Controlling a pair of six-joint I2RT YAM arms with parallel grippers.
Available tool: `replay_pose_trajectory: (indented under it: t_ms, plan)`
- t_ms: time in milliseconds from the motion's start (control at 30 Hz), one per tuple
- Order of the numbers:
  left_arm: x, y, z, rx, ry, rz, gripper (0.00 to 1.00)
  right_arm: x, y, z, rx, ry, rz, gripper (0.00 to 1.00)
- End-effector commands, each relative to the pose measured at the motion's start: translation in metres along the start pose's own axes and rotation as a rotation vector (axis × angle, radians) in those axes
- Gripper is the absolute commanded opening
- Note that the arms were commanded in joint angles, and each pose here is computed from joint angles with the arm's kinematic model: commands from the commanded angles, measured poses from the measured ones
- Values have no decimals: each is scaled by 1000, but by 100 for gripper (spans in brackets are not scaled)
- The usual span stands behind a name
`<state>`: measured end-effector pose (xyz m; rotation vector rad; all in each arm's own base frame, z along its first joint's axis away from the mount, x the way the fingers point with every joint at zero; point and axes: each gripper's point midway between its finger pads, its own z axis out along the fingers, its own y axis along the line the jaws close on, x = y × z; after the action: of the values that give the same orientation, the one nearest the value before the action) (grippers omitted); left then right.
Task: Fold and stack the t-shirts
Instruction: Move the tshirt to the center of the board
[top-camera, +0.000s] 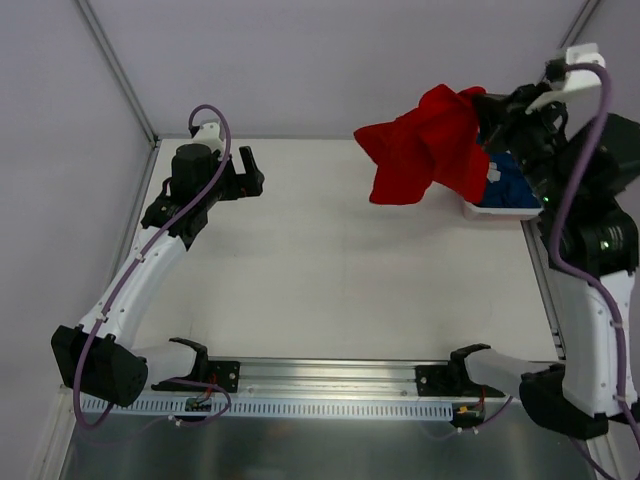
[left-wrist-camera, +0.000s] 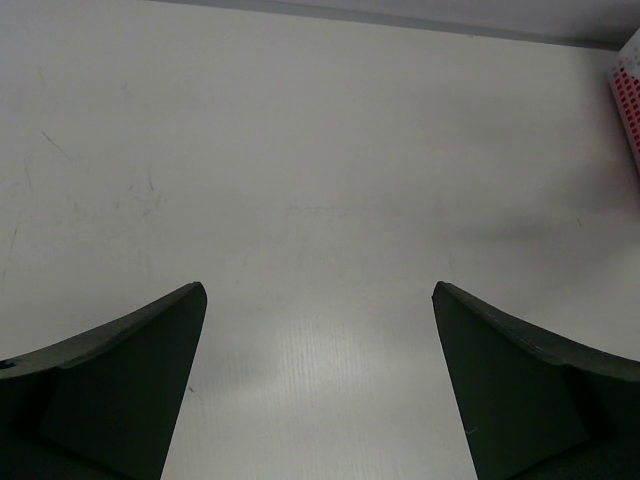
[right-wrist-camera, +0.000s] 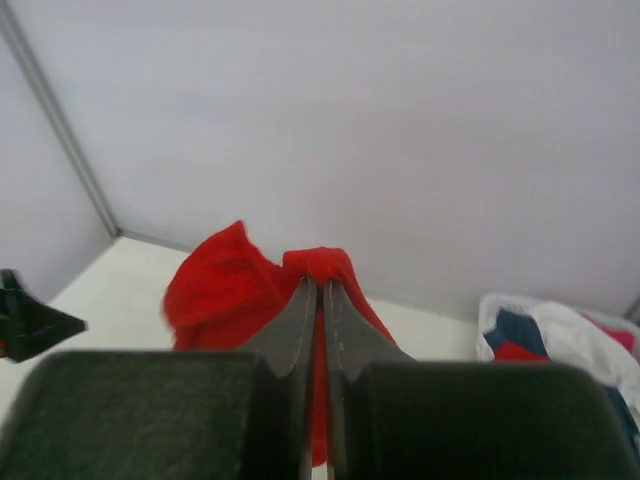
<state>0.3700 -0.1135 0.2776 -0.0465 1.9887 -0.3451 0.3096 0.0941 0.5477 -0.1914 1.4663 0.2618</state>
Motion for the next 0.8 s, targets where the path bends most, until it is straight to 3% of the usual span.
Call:
replay_pose_trajectory:
  t_ms: [0,467,600,767]
  plan:
    - [-9,-2,-7,-2,-46,-12,99,-51,27,-56,-133,-187,-24,0]
    - [-9,2,-12,-19,-64,-33,99,-111,75,-169,-435,-522,26,0]
    - [-8,0,-10,-11,-59,-40,99,-94,73,-145,-411,-440,45,0]
    - [-10,-1,-11,-8,-64,-42,99,-40,81,-67,-433,-216,124,0]
